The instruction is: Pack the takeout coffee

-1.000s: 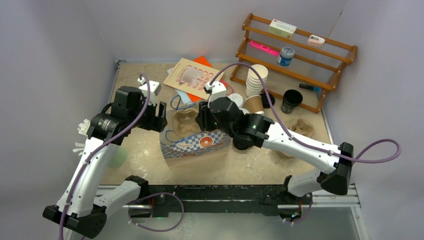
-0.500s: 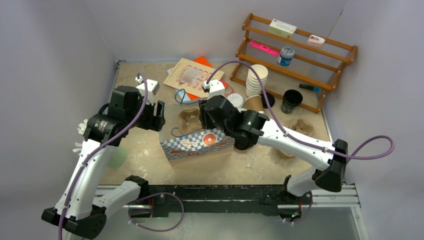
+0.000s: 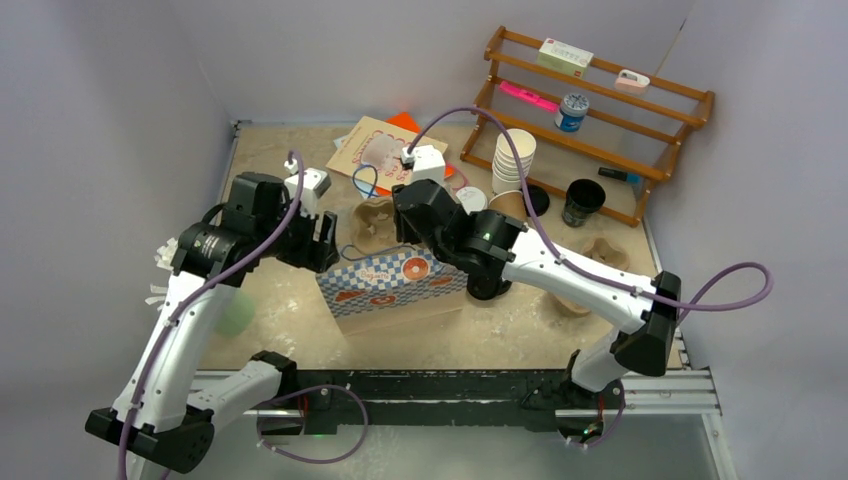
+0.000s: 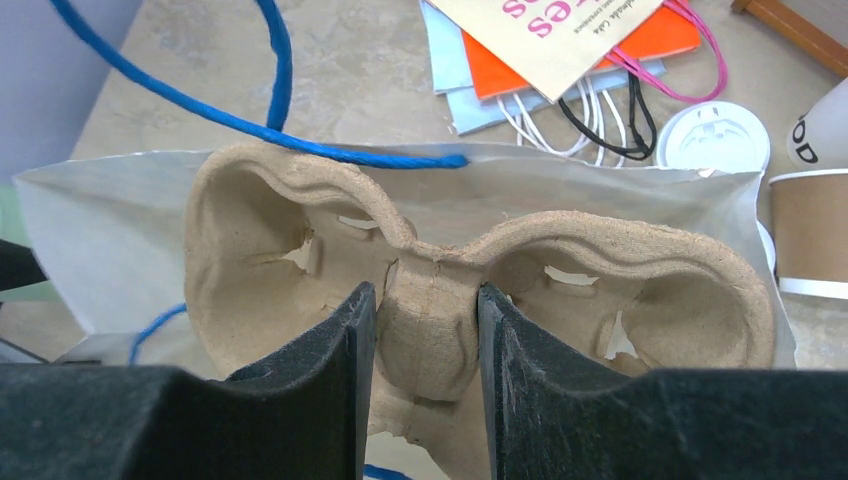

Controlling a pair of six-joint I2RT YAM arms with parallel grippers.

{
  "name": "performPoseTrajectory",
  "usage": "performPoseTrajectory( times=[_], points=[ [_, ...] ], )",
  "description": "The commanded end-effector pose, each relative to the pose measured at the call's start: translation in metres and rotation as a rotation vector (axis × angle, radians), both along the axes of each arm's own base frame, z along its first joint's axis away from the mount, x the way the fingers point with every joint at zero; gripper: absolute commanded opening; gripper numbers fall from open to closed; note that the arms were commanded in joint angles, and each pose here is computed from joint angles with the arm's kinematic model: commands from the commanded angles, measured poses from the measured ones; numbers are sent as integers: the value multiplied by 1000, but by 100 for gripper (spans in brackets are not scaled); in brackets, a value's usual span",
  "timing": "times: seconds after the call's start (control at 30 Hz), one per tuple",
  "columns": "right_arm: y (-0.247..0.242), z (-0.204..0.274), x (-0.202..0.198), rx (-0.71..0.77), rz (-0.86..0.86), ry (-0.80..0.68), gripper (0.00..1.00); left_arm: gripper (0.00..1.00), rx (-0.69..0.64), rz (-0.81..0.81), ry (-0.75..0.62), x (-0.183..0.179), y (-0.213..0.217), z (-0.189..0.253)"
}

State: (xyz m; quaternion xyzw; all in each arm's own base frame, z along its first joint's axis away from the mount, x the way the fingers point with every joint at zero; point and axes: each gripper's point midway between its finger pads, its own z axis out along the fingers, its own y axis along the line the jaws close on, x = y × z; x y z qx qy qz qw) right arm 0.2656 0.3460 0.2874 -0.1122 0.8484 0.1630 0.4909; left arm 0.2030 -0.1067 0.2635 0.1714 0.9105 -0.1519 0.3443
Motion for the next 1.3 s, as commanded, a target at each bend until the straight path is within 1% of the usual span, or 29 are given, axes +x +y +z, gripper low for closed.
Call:
performPoseTrajectory(
  times=[0.0,0.23,0.4,0.6,0.8,0.93,1.0,1.07,1.17,1.27],
  points=[
    [-6,0,6,-30,-42,-13,36,66,11,-23,25,-7,-1,-1],
    [-12,-19,4,-84,-47,6,36,66,13,-21,26,-8,0,-4],
    [-8,-54,-5,-146,-2,86,35,66,6,31,-60,1,5,14],
    [0,-69,-4,-166,-4,104,34,66,-23,100,-162,13,10,34],
    [7,-81,-7,-196,13,124,34,66,-84,105,-264,21,5,57],
    [14,-86,-14,-201,52,170,35,66,-127,66,-350,30,-4,78],
    [15,-83,-20,-195,63,208,35,65,-151,21,-378,34,-13,86],
    [14,-73,-16,-191,46,193,35,59,-187,-35,-385,34,-24,90],
    [12,-62,-9,-158,34,202,36,51,-242,-109,-364,29,-39,90],
    [12,-58,0,-108,34,231,36,48,-270,-138,-343,21,-45,87]
  ],
)
